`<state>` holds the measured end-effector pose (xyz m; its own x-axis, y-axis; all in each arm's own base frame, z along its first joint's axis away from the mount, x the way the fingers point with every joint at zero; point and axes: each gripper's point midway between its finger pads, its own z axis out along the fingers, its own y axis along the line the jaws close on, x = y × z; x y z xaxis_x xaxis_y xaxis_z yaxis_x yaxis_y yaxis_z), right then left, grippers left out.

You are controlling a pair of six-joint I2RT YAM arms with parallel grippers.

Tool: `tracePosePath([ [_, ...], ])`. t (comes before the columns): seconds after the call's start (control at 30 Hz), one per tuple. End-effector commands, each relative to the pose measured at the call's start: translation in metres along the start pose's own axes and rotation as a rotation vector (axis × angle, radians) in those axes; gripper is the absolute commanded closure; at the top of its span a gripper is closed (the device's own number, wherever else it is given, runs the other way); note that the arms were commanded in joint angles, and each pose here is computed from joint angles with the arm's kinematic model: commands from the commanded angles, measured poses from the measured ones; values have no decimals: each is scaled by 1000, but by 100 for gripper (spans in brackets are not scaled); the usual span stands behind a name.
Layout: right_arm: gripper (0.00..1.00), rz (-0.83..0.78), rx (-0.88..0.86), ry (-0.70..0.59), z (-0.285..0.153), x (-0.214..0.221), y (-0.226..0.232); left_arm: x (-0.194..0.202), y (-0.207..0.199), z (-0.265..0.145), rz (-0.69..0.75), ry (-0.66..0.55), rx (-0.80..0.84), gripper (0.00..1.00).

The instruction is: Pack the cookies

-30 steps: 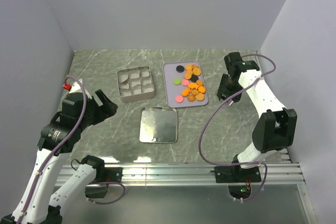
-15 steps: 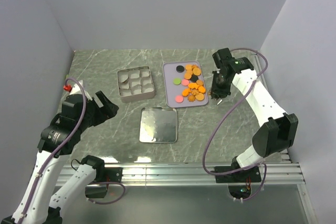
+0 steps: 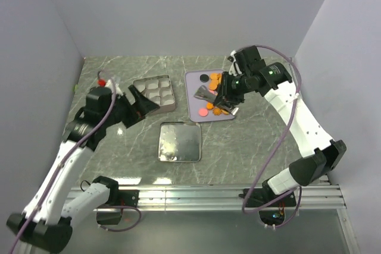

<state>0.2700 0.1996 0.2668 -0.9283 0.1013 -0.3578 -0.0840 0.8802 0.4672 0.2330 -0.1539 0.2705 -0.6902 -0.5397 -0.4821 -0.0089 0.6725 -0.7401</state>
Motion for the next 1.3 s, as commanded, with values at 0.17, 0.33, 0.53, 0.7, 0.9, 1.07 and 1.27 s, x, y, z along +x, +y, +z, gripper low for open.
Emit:
tracePosePath([
  [0.17, 74, -107, -308, -51, -36, 24, 83, -12, -74, 45, -230, 209, 194, 1],
  [0.33, 74, -156, -303, -88, -43, 27, 100, -8, -99, 55, -283, 299, 175, 1],
  [0.53, 75, -200, -262, -121, -43, 25, 112, 6, -122, 66, -309, 351, 182, 1],
  [0.7, 76, -239, -281, -145, -46, 23, 130, 17, -118, 76, -333, 395, 121, 0],
  [0.9, 76, -316, -297, -142, -39, 31, 155, 15, -122, 84, -333, 403, 99, 1],
  [1.07, 76, -342, -271, -156, -35, 34, 160, 15, -121, 90, -335, 412, 81, 36],
  [1.27, 76, -330, -259, -160, -27, 38, 157, 16, -117, 90, -352, 402, 71, 81],
])
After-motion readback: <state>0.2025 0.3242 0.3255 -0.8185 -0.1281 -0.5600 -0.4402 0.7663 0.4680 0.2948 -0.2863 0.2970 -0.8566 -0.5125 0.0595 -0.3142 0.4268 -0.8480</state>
